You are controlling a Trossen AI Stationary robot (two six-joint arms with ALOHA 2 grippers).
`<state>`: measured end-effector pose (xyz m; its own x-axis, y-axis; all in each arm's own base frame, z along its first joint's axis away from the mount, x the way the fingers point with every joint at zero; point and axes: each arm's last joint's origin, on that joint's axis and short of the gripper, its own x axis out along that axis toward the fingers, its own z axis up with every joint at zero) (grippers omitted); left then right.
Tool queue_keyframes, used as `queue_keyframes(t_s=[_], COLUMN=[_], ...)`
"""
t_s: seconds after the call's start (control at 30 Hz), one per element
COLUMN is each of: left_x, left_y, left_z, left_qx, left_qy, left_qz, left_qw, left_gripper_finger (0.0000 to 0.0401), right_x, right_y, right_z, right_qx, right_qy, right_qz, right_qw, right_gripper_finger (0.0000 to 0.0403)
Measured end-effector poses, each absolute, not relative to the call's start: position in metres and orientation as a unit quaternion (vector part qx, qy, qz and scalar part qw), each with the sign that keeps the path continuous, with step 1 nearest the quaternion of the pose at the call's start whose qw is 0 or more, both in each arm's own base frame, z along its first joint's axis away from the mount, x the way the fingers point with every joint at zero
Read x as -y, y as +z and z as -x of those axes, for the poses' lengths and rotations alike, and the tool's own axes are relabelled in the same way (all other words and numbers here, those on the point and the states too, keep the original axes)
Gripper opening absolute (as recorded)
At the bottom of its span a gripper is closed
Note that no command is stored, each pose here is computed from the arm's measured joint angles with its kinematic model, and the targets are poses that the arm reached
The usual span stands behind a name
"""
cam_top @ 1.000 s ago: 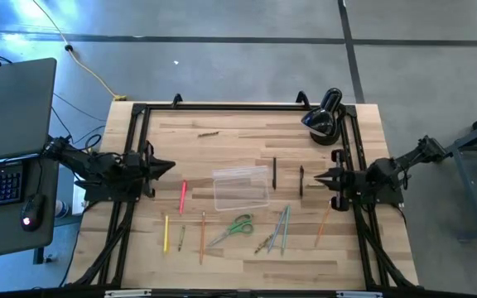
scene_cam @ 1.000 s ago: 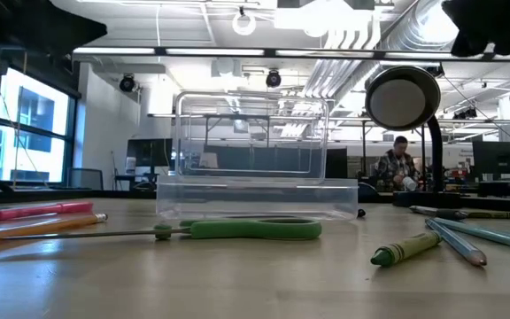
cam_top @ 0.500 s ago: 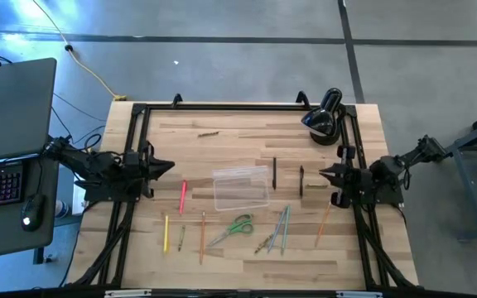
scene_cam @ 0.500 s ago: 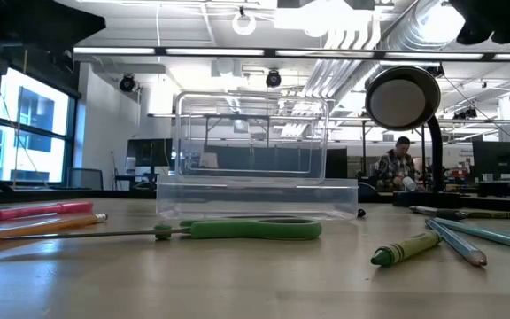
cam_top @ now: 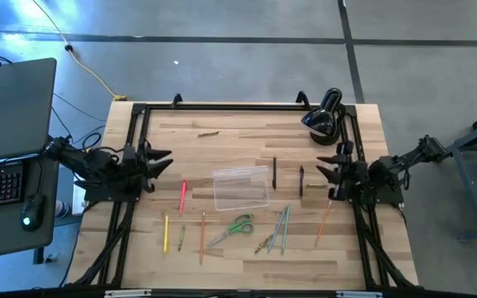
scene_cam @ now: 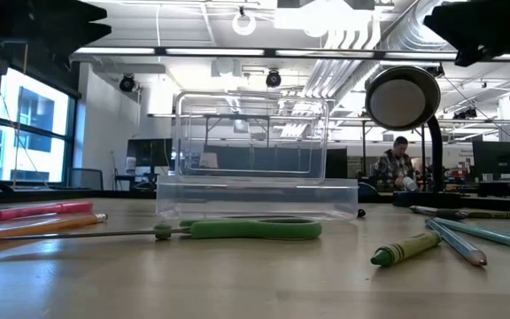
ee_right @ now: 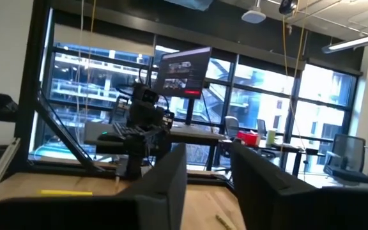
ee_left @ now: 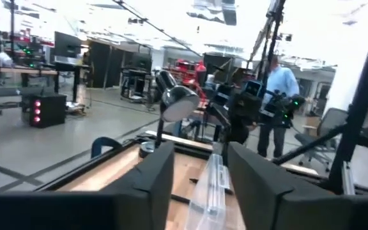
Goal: Pick & place school supplies into a supply box
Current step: Put the green crayon into the supply box
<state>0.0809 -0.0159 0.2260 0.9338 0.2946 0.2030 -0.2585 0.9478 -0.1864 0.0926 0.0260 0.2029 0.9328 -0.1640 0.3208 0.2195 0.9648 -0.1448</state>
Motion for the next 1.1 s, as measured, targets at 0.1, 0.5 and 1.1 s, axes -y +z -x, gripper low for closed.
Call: queue_keyframes(t_s=[0.1, 0.5, 1.1], left_x=[0.014, 0.019, 0.02], left_y=[0.229, 0.301, 0.426], left_z=[-0.08, -0.092, -0.094], left_qx=[0.13, 0.076, 0.067], left_qy=[0.161, 0.19, 0.191], left_qz=[0.1, 0.028, -0.044], left_qw=[0.973, 0.978, 0.978], left_gripper_finger=[0.0201, 0.0178, 0.0254], right_x=[-0.026, -0.015, 0.0], right_y=[0.202, 0.214, 0.212], right_z=[-0.094, -0.105, -0.122], right_qx=[0.149, 0.152, 0.122], right_qy=[-0.1, -0.103, -0.118], right_qz=[0.101, 0.091, 0.08], right_qw=[0.979, 0.979, 0.982], right_gripper_finger=[0.0127, 0.0147, 0.0146])
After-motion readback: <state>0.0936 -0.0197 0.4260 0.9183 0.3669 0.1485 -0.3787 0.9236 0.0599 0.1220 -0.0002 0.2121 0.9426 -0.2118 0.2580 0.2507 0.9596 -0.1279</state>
